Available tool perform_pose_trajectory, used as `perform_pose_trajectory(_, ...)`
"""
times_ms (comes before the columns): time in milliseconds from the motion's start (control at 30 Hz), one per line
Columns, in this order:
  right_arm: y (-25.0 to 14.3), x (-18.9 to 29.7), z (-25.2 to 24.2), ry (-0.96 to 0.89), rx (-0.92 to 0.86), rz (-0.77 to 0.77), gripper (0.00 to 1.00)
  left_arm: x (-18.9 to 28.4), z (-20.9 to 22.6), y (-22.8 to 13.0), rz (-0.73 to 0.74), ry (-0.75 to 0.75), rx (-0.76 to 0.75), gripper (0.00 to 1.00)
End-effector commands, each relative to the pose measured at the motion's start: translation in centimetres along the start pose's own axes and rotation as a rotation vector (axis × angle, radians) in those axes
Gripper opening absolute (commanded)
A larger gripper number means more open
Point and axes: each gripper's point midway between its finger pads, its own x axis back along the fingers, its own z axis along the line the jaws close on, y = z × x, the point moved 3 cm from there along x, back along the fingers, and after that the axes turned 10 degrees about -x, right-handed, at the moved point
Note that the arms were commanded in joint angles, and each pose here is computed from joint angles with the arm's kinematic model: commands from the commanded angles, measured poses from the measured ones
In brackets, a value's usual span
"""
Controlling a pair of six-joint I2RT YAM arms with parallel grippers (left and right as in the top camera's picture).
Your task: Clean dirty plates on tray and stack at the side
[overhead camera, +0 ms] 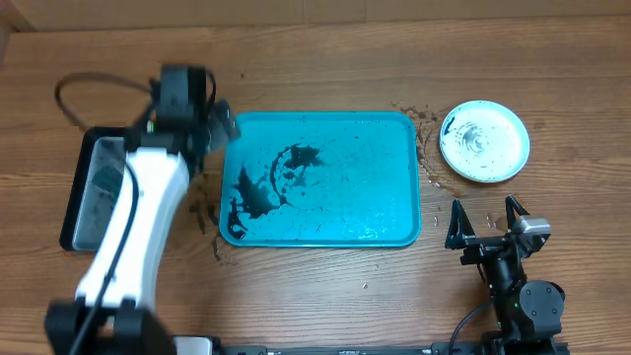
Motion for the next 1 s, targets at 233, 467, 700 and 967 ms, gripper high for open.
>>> perform_pose_trajectory(233,-0.1,0.0,-0.4,-0.015,0.004,-0.01,1.0,-0.5,4.2,-13.3,-0.111,-0.007,-0.104,1.0)
perform_pose_trajectory(467,-0.1,0.0,-0.4,-0.015,0.004,-0.01,1.0,0.7,4.8,-14.8,-0.374,-0.053,-0.182,1.0)
perform_pose_trajectory(700,-0.1,0.0,-0.4,-0.015,0.004,-0.01,1.0,2.5,4.7,-14.2,-0.693,-0.086,-0.221,1.0)
perform_pose_trajectory(967,-0.1,0.0,-0.4,-0.015,0.004,-0.01,1.0,4.1,2.4,-15.3,-0.793,-0.177,-0.548,1.0)
